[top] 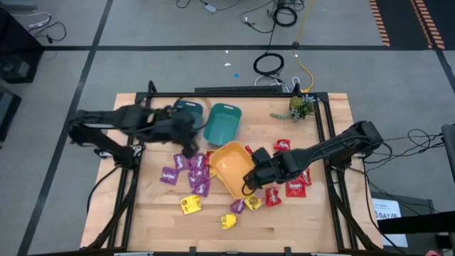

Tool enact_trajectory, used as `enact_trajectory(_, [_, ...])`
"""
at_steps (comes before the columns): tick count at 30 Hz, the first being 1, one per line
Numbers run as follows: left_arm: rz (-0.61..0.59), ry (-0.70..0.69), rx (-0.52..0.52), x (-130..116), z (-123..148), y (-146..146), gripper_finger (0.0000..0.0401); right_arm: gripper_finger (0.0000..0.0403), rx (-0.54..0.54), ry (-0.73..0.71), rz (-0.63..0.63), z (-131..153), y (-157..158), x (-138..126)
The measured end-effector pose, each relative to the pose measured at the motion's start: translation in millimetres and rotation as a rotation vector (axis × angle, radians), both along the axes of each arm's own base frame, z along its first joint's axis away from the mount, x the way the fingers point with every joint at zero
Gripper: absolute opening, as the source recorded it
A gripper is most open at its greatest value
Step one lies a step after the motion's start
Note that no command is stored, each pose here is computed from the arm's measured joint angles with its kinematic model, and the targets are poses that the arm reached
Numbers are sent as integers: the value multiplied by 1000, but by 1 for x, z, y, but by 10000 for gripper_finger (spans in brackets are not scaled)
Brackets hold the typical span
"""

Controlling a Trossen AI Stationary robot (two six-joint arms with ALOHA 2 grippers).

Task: Sort candy
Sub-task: Move the yellow bin to the top right of the table

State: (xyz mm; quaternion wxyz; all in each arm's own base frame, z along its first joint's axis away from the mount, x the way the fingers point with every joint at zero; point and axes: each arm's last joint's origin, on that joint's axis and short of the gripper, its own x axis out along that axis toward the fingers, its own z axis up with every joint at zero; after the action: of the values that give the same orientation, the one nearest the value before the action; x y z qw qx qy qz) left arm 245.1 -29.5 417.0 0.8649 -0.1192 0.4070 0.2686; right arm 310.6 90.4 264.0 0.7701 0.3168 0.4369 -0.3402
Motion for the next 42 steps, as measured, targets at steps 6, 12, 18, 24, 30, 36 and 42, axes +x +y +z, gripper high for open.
enact_trajectory(6, [-15, -107, 10, -58, -38, -12, 107, 0, -45, -28, -152, 28, -51, -16])
enact_trajectory(12, [-129, -301, -42, -81, -89, -15, 107, 0, -63, -21, -331, 37, -113, -23])
enact_trajectory(18, [-224, -345, -68, -95, -122, -15, 107, 0, -23, -47, -451, 22, -162, -30])
enact_trajectory(24, [-249, -348, -98, -108, -134, -10, 107, 0, 75, -87, -567, -16, -183, -46])
enact_trajectory(30, [-274, -356, -126, -115, -135, -9, 107, 0, 126, -78, -652, -46, -176, -53])
enact_trajectory(36, [-272, -366, -130, -116, -135, -8, 107, 0, 156, -63, -728, -83, -166, -65])
enact_trajectory(42, [-244, -391, -112, -114, -133, -8, 107, 0, 117, -70, -686, -93, -170, -68])
